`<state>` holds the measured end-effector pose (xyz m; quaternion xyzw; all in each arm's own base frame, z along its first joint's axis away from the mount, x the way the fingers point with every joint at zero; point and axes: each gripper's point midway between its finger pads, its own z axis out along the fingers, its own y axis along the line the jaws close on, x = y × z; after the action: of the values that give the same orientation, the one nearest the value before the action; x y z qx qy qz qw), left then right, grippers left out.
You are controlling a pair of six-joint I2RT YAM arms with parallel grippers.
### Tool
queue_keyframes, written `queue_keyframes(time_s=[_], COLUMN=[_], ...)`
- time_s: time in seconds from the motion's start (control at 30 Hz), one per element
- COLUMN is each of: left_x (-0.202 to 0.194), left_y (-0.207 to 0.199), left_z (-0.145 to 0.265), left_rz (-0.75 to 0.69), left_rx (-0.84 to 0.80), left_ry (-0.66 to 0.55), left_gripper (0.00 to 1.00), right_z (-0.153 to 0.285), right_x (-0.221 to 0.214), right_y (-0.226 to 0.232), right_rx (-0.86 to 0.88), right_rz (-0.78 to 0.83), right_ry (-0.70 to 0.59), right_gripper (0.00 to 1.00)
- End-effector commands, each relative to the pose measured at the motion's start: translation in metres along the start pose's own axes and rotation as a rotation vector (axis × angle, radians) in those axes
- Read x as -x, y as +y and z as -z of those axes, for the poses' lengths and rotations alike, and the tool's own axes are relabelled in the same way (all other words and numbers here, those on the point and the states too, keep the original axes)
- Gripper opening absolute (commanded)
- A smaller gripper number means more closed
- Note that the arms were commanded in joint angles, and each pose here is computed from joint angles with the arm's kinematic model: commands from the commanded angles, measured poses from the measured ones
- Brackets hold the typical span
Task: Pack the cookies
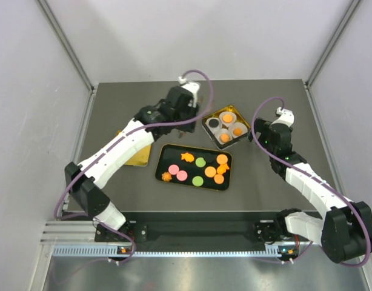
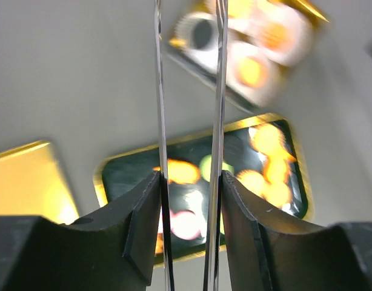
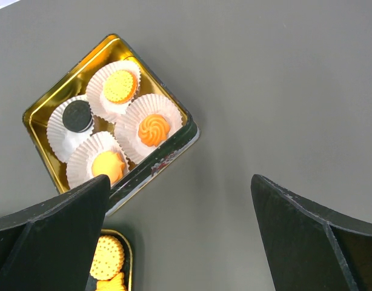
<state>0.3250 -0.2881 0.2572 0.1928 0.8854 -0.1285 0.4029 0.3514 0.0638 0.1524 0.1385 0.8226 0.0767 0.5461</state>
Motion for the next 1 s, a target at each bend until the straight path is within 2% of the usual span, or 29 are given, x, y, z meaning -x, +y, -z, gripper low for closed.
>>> queue_keyframes(time_s=[0.0,0.13,0.3,0.33,0.5,0.53,0.57,0.67,0.7,0.97], left_x=[0.011,0.005,-0.017,-0.021,-0.059,-0.059,-0.071,-0.081,-0.083,-0.088], left_y=[0.072,0.120,0.185,0.187,0.218,0.218,0.220,0.220,0.221,0.234], left_z=[-0.009,-0.041,-0.098,-0.108,-0.159,-0.165,-0.176,-0.193,-0.196,-0.192], left_rz=[0.169,0.263,0.411,0.440,0.465,0.476,0.483,0.490,0.494,0.488], left_rx=[0.133,0.183,0.228,0.200,0.301,0.301,0.307,0.301,0.304,0.375], left_ry=[-0.062,-0.078,-0.033,-0.022,0.066,0.070,0.101,0.134,0.140,0.156], left_gripper=[0.47,0.47,0.46,0.45,0.46,0.47,0.54,0.56,0.60,0.77], right_z=[0.003,0.004,0.005,0.005,0.008,0.008,0.008,0.009,0.009,0.010], right_x=[0.023,0.023,0.023,0.023,0.025,0.025,0.026,0.026,0.026,0.027], right_y=[0.004,0.005,0.006,0.006,0.008,0.008,0.007,0.008,0.009,0.009], right_rx=[0.019,0.026,0.034,0.035,0.047,0.045,0.045,0.051,0.052,0.056], right_rz=[-0.028,-0.027,-0.032,-0.030,-0.034,-0.036,-0.037,-0.035,-0.037,-0.036], right_ry=[-0.069,-0.069,-0.072,-0.071,-0.078,-0.080,-0.084,-0.083,-0.081,-0.083], right_gripper=[1.00,1.00,1.00,1.00,1.00,1.00,1.00,1.00,1.00,1.00])
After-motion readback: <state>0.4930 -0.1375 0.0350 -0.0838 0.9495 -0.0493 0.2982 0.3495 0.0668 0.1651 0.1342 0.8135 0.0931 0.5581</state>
